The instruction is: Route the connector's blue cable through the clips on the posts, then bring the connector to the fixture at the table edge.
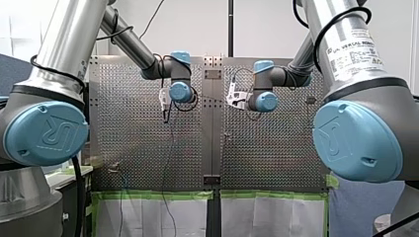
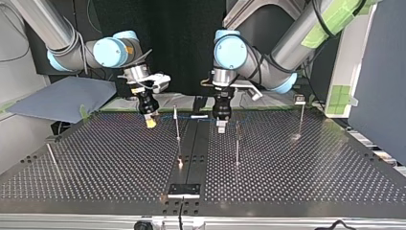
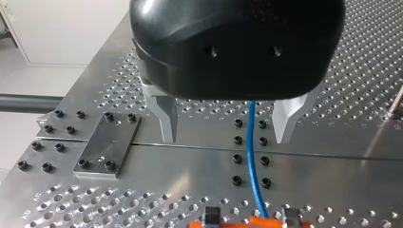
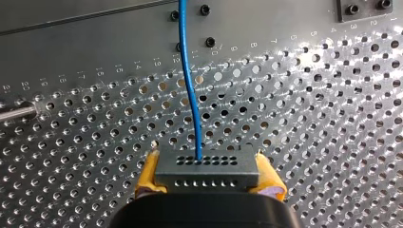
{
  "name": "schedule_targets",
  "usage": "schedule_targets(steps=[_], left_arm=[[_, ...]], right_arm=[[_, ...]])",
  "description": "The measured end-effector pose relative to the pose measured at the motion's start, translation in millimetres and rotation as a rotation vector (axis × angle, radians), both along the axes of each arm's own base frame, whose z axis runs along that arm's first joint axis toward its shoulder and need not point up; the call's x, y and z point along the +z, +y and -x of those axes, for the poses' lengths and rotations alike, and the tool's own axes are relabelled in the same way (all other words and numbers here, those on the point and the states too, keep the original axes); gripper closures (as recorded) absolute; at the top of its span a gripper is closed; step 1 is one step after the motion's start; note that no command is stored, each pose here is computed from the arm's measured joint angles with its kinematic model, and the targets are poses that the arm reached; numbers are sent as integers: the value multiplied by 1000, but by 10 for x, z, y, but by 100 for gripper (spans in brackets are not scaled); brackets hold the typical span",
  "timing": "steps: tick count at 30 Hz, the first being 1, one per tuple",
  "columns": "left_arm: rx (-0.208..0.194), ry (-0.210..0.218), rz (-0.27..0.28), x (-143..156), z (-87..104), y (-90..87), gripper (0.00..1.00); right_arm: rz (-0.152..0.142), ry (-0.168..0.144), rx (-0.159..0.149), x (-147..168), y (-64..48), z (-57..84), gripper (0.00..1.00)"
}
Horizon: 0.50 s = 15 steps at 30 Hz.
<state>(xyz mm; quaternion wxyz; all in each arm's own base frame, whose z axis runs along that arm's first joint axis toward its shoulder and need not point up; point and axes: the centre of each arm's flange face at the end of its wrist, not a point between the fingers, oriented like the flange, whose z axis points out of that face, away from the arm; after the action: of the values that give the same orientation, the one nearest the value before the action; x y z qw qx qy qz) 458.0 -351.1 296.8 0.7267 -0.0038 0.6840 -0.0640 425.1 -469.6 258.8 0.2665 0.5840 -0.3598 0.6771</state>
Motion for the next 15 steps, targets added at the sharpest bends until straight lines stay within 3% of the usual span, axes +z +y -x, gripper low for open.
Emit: schedule_targets(steps=[15], left_arm=[[33,10,-4,-69,-37,42,0]], right_arm=[[-2,2,1,-8,6,-4,100]])
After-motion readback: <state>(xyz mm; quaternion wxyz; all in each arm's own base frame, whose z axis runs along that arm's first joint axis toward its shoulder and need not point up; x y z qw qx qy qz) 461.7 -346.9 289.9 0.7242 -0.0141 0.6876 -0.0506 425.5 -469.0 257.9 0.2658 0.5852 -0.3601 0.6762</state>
